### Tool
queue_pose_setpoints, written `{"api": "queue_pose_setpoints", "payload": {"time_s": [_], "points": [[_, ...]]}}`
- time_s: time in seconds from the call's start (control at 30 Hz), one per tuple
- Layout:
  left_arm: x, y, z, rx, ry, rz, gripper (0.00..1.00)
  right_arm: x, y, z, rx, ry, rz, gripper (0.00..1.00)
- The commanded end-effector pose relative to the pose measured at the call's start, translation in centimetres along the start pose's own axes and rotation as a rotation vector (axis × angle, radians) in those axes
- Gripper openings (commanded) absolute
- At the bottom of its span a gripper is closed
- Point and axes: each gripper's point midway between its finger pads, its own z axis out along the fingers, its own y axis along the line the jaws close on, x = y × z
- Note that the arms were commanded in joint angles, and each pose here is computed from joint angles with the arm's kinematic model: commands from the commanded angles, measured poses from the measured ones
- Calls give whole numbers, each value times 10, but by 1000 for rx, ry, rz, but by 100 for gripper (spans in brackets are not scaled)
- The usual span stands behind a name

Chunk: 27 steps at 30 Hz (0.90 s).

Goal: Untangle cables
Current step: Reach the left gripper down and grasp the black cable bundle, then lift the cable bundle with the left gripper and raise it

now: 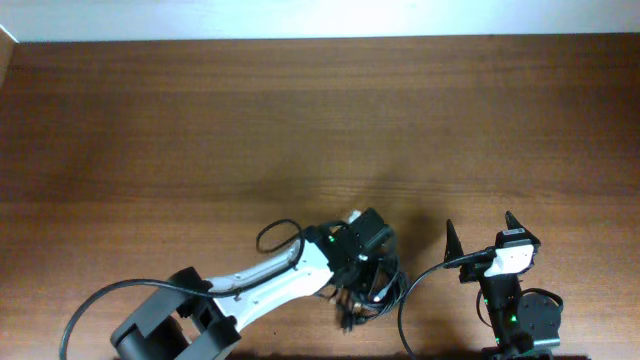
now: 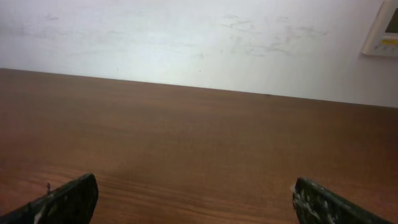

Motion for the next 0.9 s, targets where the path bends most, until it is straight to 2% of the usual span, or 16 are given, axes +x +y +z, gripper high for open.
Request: {"api": "queue_pose_setpoints", "payload": {"time_s": [0.0,0.1,0.17,0.23,0.4,0.5,0.6,0.7,0.77,0.87], "points": [[-58,-16,-47,-37,-226,194,0,2,0,0,-2,1,-6,100],[-87,-10,-102,-122,-429,201,0,2,0,0,-2,1,-6,100],[-92,-10,-142,-163,-530,354,0,2,0,0,-2,1,-6,100],[-97,-2,-173,-225,-620,364,0,2,0,0,-2,2,-6,100],[-98,5,-205,-254,-714,334,0,2,0,0,-2,1,-6,100],[-97,-13,-213,-115,-732,360,0,2,-1,0,2,2,-6,100],[-104,0,-215,-7,-702,340,0,-5,4,-1,-26,-16,84,100],[-104,3,-221,155,-682,468,0,-68,12,-22,-86,-91,141,100],[-99,-5,-225,240,-682,544,0,-91,15,-48,-96,0,209,100],[-78,-41,-236,443,-689,746,0,-117,25,-94,-138,141,229,100]]}}
